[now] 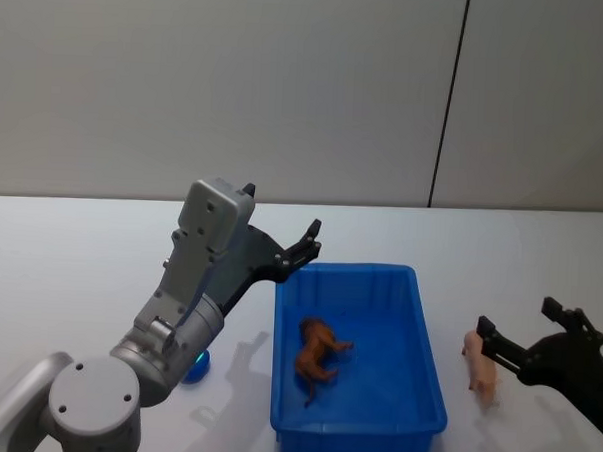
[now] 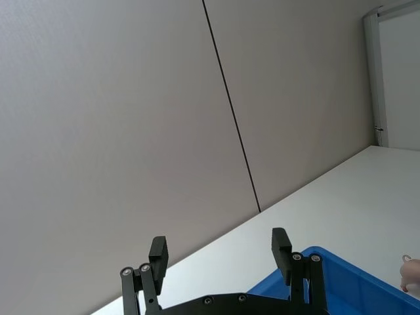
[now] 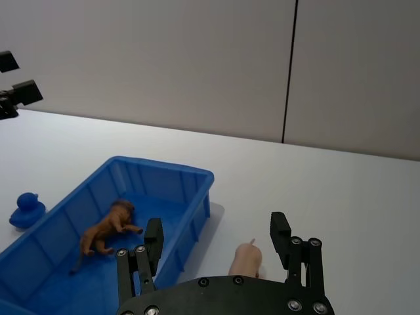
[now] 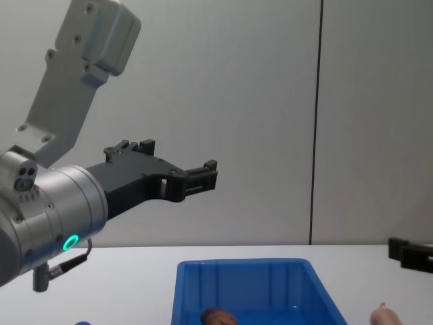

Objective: Pick up the two dolls from the table and place them into the box.

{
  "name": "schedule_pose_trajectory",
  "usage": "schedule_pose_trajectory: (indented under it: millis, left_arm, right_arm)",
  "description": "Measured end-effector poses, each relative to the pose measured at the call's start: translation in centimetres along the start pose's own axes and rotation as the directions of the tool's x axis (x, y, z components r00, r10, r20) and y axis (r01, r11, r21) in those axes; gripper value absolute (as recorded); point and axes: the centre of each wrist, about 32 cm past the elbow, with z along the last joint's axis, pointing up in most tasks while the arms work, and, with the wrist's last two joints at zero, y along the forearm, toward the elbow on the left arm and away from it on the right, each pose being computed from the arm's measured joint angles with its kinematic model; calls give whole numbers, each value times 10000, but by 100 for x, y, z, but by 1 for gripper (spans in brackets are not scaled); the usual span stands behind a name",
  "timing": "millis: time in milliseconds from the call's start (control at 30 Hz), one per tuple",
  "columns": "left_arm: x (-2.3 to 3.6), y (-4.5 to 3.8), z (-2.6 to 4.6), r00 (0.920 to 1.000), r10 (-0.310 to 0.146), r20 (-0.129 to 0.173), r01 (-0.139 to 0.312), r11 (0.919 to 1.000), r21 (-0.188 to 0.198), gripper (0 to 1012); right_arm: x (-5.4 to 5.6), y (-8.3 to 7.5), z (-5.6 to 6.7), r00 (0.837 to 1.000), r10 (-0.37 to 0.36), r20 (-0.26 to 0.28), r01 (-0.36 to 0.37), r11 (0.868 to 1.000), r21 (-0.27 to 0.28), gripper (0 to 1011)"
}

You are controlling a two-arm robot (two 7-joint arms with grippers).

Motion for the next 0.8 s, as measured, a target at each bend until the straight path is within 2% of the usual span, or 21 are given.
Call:
schedule_pose_trajectory:
  millis: [333,567,800]
  left_arm:
    - [0,0,0,10000,0,1,0,10000,0,1001]
    - [0,0,0,10000,0,1,0,10000,0,1001]
    - [0,0,0,10000,-1,1,1,10000,0,1001]
  right_arm:
    - [-31,-18,7,9970,-643,-419,612,9955,-730,1001]
    - [-27,82,6,9903,-1023,-936,888,9864,-1383,1001]
    - [-16,247,1,9833,-1310,-1262,1052,9755,-1934,1001]
